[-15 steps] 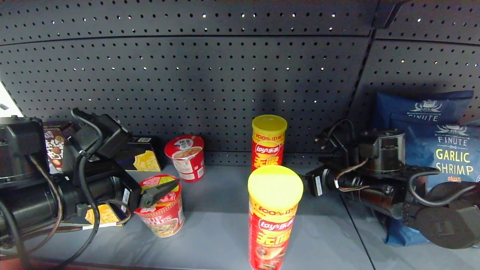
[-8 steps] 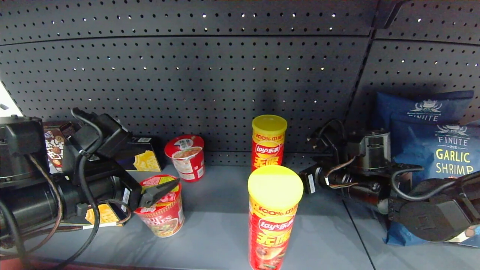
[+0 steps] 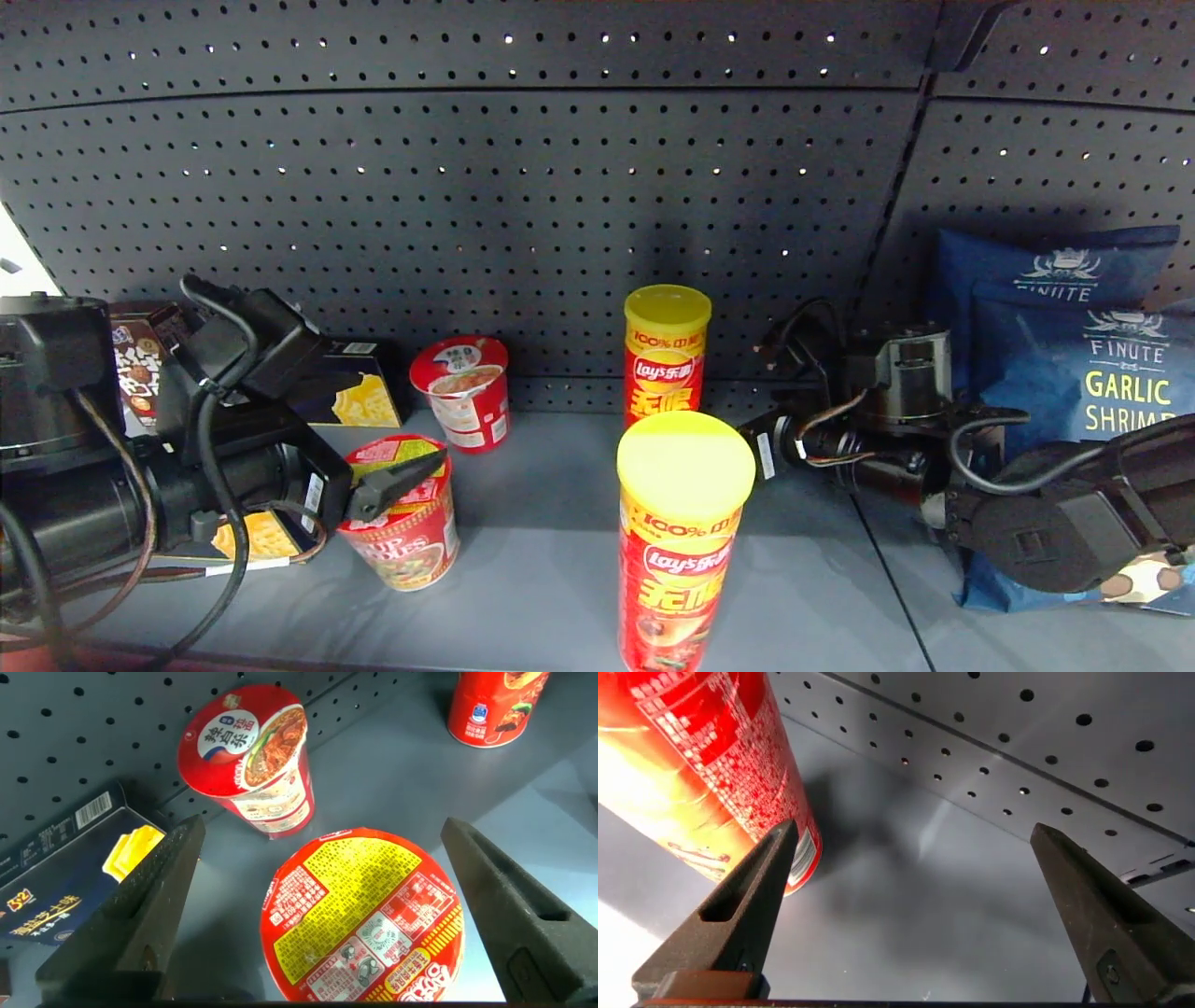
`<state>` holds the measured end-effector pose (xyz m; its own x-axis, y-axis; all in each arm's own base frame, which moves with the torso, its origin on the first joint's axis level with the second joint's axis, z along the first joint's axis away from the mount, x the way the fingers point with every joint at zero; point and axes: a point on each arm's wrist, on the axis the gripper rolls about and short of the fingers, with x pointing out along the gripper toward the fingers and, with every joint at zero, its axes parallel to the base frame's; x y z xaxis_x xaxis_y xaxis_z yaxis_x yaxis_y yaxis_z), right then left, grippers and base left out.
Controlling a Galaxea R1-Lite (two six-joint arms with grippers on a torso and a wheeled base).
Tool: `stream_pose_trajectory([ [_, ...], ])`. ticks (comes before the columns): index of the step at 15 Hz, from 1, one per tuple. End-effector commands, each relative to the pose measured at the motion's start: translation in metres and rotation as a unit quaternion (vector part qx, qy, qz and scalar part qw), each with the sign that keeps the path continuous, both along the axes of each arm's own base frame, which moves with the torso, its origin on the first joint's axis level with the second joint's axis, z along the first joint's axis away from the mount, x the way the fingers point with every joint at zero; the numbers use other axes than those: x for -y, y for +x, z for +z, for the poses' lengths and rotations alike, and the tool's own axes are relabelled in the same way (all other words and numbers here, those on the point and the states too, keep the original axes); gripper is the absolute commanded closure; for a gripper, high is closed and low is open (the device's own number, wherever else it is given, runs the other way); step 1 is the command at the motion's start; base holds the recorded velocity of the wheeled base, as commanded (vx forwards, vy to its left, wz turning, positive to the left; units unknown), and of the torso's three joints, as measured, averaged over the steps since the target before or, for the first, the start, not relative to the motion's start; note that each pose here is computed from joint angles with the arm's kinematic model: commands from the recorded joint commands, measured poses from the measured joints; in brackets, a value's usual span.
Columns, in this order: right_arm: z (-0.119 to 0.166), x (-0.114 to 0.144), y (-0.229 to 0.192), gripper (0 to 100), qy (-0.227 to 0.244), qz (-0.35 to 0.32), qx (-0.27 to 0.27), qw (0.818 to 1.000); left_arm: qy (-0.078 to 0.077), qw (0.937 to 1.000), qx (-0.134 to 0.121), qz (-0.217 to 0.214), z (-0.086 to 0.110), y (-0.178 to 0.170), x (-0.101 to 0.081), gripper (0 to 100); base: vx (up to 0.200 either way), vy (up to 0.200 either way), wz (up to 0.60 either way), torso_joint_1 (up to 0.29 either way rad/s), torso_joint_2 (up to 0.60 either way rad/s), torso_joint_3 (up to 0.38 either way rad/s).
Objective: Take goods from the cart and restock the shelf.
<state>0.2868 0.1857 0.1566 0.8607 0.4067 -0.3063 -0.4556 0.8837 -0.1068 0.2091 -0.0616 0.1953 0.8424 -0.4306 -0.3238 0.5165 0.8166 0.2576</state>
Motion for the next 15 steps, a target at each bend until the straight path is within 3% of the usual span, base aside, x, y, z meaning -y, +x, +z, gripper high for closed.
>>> stream_pose_trajectory([
  [1, -0.002, -0.001, 0.001, 0, -0.002, 0.0, -0.003, 1.0, 0.0, 1.0, 0.0, 0.0, 0.0, 0.0, 0.0, 0, 0.0, 0.0, 0.0, 0.0, 0.0, 0.0],
  [7, -0.001, -0.005, -0.002, 0, -0.001, 0.005, -0.001, 1.0, 0.001, 1.0, -0.002, 0.001, -0.001, 0.0, 0.0, 0, 0.0, 0.0, 0.0, 0.0, 0.0, 0.0],
  [10, 0.021, 0.002, -0.012, 0, 0.018, 0.002, 0.025, 1.0, 0.0, 1.0, 0.0, 0.002, -0.001, -0.003, -0.002, 0, 0.0, 0.0, 0.0, 0.0, 0.0, 0.0],
  [15, 0.063, 0.042, -0.057, 0, 0.051, -0.016, 0.079, 0.995, -0.01, 0.999, 0.042, 0.01, 0.017, -0.02, -0.009, 0, 0.0, 0.0, 0.0, 0.0, 0.0, 0.0],
])
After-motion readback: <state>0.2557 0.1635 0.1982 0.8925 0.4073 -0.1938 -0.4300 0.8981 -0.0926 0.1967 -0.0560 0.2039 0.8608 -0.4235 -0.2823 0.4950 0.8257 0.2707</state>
